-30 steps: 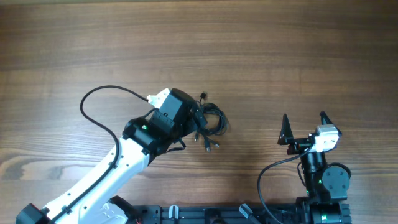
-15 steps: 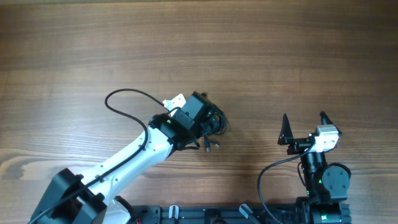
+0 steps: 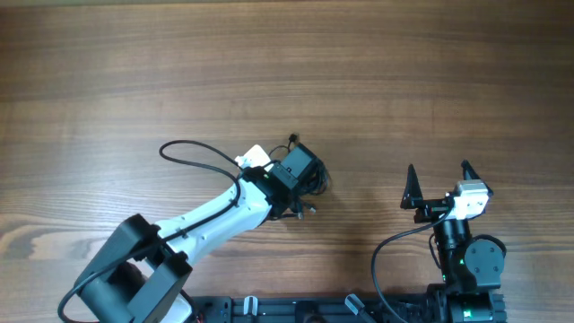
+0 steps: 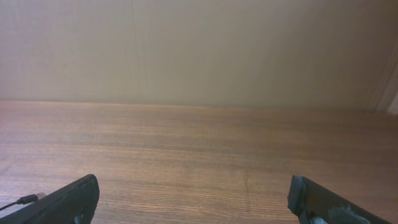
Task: Untangle cables
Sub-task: 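Move the left gripper over the black cable bundle and grasp it, then lift the cable bundle with the left gripper toward the center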
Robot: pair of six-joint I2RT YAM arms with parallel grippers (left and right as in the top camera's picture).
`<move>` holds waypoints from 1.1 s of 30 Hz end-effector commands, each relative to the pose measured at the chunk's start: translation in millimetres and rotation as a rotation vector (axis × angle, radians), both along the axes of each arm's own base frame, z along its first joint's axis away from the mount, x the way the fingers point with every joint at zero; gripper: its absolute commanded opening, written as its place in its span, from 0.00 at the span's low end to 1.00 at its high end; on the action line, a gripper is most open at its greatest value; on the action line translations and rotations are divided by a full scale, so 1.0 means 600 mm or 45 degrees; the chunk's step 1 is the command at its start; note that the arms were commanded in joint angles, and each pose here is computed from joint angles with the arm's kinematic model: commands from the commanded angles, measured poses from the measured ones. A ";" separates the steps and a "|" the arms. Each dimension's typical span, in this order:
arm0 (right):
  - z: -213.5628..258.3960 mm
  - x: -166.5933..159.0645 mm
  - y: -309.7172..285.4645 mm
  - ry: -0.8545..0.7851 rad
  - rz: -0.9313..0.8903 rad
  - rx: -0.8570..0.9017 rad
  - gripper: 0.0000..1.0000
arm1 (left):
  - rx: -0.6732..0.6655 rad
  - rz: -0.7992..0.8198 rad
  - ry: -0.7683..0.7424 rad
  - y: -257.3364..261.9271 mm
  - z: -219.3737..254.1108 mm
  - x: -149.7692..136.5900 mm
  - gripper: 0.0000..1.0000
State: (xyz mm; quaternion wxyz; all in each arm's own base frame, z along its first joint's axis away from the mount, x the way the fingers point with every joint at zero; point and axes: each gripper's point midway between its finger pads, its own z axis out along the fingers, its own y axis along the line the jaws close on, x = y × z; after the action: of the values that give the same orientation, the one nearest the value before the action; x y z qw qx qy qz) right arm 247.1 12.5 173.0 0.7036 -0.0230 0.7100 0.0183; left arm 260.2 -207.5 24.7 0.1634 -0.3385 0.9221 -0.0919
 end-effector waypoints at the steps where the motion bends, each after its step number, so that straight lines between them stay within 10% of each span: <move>1: 0.004 -0.001 0.006 -0.017 0.024 -0.021 1.00 | 0.038 0.025 -0.019 0.001 -0.008 0.010 0.71; 16: 0.004 -0.001 0.006 -0.017 0.024 -0.021 1.00 | 0.091 0.038 -0.031 0.003 -0.042 0.023 0.45; 25: 0.004 -0.001 0.006 -0.017 0.024 -0.021 1.00 | 0.089 0.034 -0.039 -0.002 -0.054 0.030 0.04; 33: 0.004 -0.001 0.006 -0.016 0.024 -0.021 1.00 | 0.159 -0.359 -0.201 -0.019 0.020 0.050 0.04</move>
State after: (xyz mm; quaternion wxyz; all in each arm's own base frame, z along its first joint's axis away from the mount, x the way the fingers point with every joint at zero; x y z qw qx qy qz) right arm 247.1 12.5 173.0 0.7036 -0.0230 0.7100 0.0183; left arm 282.1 -213.7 2.6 0.1999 -0.2955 0.9313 -0.0734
